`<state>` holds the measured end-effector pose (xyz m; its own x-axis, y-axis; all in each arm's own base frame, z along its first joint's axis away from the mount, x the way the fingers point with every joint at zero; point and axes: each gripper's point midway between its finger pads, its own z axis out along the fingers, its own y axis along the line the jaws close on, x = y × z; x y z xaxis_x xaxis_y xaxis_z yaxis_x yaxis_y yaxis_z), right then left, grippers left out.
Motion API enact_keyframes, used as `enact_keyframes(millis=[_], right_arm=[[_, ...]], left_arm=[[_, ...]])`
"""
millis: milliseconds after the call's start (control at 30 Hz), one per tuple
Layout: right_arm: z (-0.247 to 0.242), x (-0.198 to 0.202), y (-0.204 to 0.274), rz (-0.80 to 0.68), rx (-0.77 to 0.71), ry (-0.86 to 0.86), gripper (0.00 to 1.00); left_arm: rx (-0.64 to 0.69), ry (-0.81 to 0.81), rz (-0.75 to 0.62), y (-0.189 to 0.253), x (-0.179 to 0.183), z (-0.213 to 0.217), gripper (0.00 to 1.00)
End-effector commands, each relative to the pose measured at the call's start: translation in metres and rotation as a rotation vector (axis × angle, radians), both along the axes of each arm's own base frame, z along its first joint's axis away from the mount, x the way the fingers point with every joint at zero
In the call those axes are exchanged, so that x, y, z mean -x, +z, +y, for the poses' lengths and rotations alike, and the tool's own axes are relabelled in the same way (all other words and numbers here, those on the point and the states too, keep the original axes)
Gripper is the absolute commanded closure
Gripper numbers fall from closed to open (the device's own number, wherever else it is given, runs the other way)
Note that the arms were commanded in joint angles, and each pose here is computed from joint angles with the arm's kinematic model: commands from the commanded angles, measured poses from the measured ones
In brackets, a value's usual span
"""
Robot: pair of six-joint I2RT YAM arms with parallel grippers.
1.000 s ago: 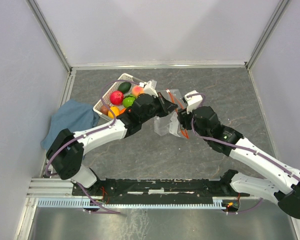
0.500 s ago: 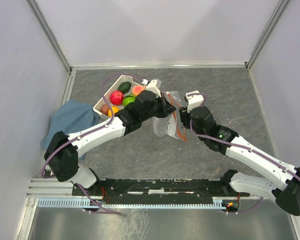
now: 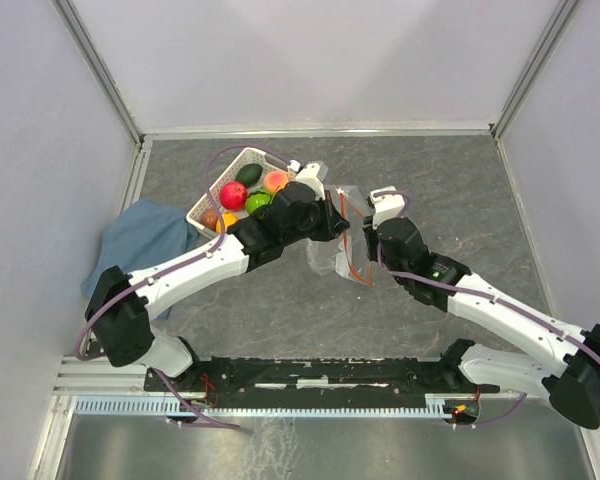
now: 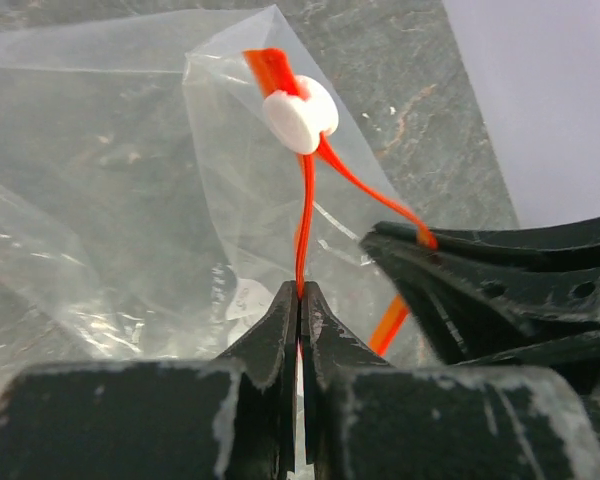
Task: Place the food in the zip-top bag and seal the zipper
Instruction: Open the zipper of the food storage bag at the center of the board.
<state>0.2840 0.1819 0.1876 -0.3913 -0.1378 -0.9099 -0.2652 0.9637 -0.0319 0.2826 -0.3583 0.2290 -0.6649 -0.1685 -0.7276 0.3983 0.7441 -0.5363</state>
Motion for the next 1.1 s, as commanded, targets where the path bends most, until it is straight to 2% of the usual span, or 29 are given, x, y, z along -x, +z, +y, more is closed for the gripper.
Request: enact_keyframes(millis=[0, 67, 167, 300, 433, 567, 633, 800, 933, 1067], right_arm=[[-0.018, 0.001, 0.027, -0.053, 0.022, -0.059, 0.86], [-0.027, 0.002, 0.031, -0.053, 0.064, -0.078, 0.93], [-0.038, 0.002, 0.036, -0.055, 0.112, -0.113, 0.98], [-0.044, 0.004, 0.046, -0.048, 0.146, -0.125, 0.98], [-0.036, 0.005, 0.057, -0.042, 0.119, -0.088, 0.98], [-0.021, 0.002, 0.059, -0.022, 0.078, -0.054, 0.98], [-0.012, 0.000, 0.059, -0.012, 0.045, -0.039, 0.98], [0.000, -0.004, 0.057, -0.004, -0.028, -0.059, 0.98], [0.002, -0.006, 0.056, -0.011, -0.041, -0.093, 0.98], [0.009, -0.004, 0.056, -0.025, -0.072, -0.098, 0.98]], left_arm=[[-0.083, 0.042, -0.116, 0.035, -0.006, 0.024, 0.97], [-0.133, 0.056, -0.124, 0.035, -0.008, 0.032, 0.97], [-0.217, 0.066, -0.127, 0.033, -0.008, 0.044, 0.97], [-0.293, 0.066, -0.130, 0.034, -0.007, 0.056, 0.97], [-0.255, 0.059, -0.122, 0.036, -0.002, 0.054, 0.96], [-0.150, 0.031, -0.106, 0.036, 0.002, 0.037, 0.80], [-0.085, 0.019, -0.091, 0.034, 0.004, 0.028, 0.69], [0.126, 0.016, -0.068, 0.042, 0.009, 0.008, 0.46], [0.219, 0.027, -0.051, 0.044, 0.013, 0.000, 0.35], [0.227, 0.063, -0.042, 0.036, 0.013, -0.007, 0.32]])
